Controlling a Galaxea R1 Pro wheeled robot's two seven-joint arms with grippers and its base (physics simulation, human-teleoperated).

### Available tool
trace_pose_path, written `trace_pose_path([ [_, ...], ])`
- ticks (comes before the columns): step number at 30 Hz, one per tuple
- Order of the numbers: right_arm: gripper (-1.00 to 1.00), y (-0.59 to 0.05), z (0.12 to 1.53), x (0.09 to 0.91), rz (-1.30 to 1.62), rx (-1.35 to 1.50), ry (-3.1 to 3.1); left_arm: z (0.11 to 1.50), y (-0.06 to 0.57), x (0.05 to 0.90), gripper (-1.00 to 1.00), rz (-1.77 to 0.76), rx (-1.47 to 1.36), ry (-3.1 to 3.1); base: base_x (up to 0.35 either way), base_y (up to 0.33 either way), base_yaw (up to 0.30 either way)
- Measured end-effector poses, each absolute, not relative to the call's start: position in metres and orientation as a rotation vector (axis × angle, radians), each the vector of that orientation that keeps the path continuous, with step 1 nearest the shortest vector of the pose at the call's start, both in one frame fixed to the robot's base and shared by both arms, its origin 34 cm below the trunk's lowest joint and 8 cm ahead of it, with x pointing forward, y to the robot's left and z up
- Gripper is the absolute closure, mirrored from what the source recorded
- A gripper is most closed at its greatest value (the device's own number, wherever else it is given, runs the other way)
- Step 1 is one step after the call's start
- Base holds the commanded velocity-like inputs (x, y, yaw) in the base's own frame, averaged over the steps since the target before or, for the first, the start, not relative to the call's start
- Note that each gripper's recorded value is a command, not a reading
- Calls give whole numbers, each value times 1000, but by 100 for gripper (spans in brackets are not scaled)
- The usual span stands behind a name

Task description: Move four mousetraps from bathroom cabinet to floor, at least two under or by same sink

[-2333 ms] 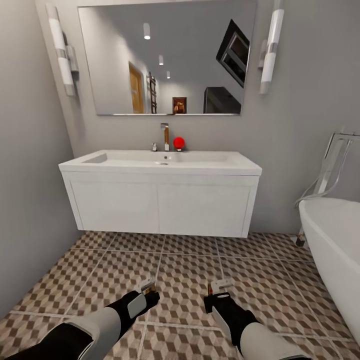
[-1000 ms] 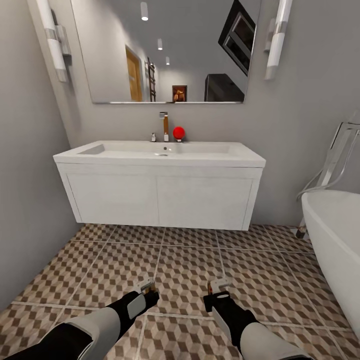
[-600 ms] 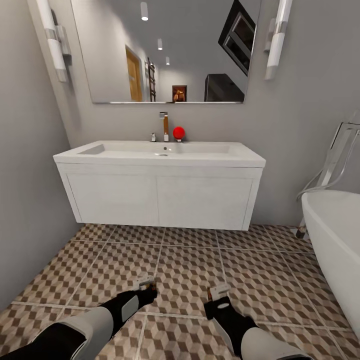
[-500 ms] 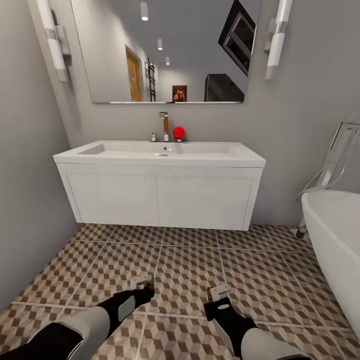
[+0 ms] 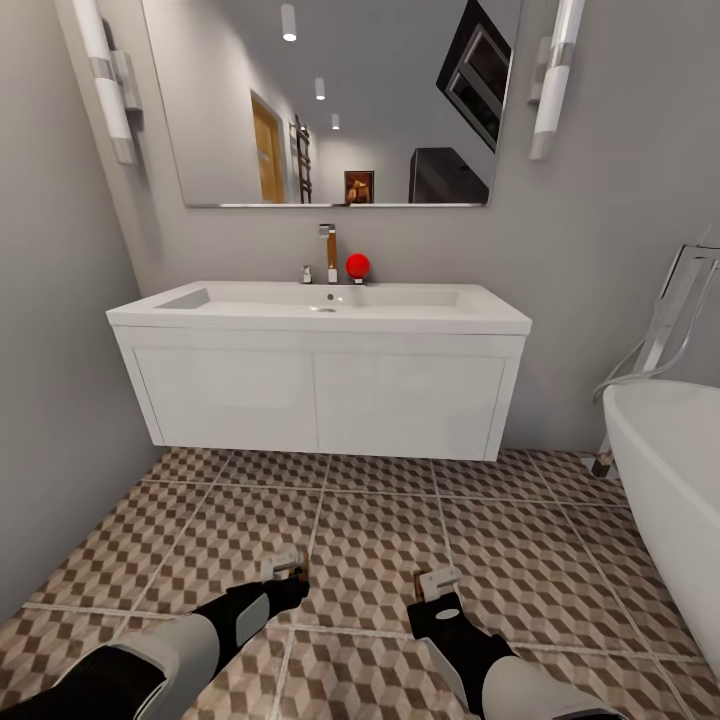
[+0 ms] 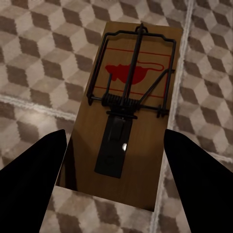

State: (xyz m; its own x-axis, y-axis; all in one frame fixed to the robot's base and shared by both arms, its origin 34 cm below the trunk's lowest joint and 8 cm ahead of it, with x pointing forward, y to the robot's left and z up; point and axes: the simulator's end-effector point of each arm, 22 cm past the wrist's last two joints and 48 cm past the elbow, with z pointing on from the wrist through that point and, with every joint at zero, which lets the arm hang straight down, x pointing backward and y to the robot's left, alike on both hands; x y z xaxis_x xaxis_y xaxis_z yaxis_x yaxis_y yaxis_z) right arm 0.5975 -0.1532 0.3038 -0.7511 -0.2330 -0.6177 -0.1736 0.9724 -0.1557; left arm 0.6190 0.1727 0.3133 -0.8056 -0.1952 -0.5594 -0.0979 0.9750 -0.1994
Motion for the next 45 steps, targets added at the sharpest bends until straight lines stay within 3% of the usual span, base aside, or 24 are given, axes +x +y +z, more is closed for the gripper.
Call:
trace_pose_path([
  [45, 100, -146, 300, 592, -78, -306, 2451, 309, 172, 615, 100, -200, -219, 2472, 0, 0, 0],
])
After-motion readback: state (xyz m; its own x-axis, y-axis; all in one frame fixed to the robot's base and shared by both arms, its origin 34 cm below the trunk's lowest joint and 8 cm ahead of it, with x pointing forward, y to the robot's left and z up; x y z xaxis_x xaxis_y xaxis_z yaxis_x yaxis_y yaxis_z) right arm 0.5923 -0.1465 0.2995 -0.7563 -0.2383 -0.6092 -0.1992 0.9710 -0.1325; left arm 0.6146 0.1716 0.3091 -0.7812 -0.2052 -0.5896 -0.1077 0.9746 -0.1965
